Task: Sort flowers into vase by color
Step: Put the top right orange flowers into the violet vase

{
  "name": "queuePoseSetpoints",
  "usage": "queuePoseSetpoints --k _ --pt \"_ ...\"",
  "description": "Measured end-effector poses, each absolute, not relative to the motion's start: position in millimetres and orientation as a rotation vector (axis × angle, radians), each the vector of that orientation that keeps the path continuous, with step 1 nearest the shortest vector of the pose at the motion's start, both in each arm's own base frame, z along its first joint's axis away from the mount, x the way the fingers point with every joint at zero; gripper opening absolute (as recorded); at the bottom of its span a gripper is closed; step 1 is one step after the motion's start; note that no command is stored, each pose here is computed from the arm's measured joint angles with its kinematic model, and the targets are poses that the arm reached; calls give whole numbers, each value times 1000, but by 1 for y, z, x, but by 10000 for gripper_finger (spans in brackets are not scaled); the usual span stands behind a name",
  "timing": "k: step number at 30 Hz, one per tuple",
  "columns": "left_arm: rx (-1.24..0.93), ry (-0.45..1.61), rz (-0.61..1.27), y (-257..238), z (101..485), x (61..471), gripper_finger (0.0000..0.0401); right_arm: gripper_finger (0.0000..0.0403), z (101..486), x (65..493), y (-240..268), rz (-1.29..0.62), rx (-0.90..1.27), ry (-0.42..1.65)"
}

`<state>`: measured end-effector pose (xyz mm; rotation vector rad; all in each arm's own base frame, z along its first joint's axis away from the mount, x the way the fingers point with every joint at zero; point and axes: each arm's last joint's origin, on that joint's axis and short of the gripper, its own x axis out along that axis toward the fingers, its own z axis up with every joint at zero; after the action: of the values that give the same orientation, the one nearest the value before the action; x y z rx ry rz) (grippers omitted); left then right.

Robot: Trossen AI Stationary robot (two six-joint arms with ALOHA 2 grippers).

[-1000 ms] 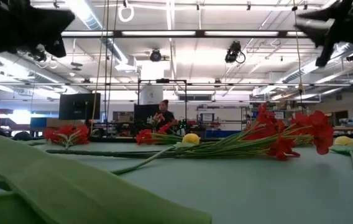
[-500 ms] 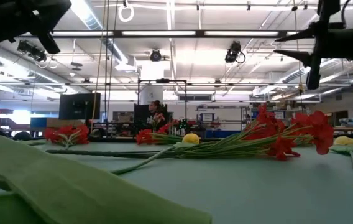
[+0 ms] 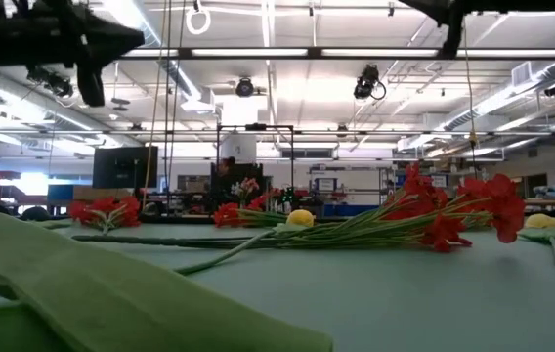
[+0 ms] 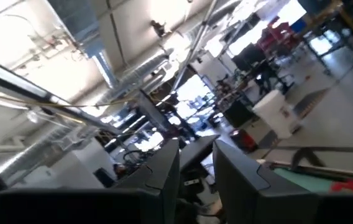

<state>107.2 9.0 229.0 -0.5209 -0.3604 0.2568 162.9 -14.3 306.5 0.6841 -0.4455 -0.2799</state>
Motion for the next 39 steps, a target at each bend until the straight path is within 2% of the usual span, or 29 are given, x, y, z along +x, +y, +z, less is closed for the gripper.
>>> queuePoseSetpoints --k 5,10,18,26,28,32,39 --pt "-488 -150 306 9 249 116 40 107 314 172 -14 -259 735 -455" --pt "-461 38 360 9 268 123 40 102 298 181 -27 -483 849 -443" --pt "-475 124 418 13 275 141 40 83 246 198 -56 -727 1135 -130" --pt "-640 224 412 19 262 147 40 68 230 194 -89 -1122 1244 420" --pt "-636 261 410 19 259 149 40 74 224 190 -99 -1209 1251 517" --pt "-629 266 389 18 259 150 40 107 208 186 -119 -1265 1283 620" --pt "-629 252 385 18 260 151 40 206 182 173 -147 -1377 1397 724"
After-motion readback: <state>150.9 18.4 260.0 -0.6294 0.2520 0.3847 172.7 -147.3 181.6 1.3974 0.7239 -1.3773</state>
